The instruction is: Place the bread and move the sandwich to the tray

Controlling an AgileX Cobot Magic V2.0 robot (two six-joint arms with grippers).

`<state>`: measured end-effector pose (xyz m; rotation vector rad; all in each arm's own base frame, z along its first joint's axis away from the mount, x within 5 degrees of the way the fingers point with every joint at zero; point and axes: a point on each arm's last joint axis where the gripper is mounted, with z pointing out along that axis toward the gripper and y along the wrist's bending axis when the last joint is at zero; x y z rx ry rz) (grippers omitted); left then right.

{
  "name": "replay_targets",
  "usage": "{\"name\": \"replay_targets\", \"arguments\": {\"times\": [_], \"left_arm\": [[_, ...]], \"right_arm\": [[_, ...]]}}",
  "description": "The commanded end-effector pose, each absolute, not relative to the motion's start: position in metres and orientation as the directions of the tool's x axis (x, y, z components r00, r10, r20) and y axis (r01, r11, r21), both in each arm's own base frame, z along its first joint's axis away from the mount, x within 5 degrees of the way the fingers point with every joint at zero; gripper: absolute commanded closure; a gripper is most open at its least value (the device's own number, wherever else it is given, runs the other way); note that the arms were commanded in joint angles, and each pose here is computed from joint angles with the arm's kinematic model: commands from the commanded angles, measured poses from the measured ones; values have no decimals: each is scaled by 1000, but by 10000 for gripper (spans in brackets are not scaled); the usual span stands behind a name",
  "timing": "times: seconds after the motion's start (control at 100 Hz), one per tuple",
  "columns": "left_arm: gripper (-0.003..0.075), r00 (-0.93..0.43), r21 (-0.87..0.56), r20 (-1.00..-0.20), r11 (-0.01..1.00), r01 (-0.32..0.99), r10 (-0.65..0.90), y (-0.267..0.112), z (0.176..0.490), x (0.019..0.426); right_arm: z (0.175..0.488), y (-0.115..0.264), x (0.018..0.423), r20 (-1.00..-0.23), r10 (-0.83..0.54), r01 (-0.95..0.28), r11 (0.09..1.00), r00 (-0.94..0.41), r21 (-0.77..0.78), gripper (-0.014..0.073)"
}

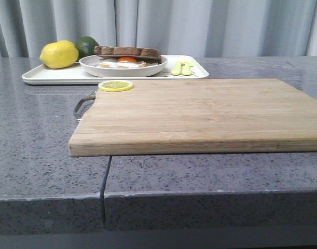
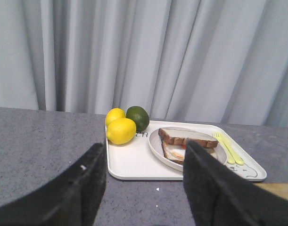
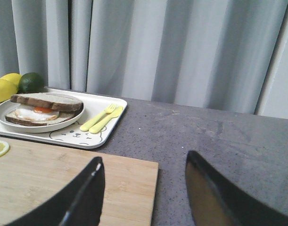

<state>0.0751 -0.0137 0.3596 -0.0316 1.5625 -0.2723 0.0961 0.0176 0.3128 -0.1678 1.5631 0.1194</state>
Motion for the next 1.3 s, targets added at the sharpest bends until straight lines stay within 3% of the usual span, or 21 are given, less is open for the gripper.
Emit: {"name": "replay_targets", "arguments": {"times": [0.0,0.29,0.43,0.56,0.63,1.29], "left_arm": [[372,87,-207,-971,967,148,-221,-11,356,60],[378,64,-220,-971,964,152,-231,-12,305,45],[486,32,-232,-971,961,148,-239,-12,294,48],[654,30,-232,-971,961,148,-239,-12,294,48],[742,30,-232,-971,961,148,-239,-12,294,48],[740,30,-232,-971,961,148,-239,-12,294,48]], "right_arm": [[325,16,95,-998,-28,-162,986,62,-37,193],[311,16,97,-999,-33,-163,986,23,-37,232],[308,16,97,-999,-36,-166,985,10,-37,448],[308,16,97,-999,-36,-167,985,7,-37,671],[308,16,97,-999,-35,-167,985,8,-36,662],[307,17,97,-999,-37,-172,984,-5,-36,665]]}}
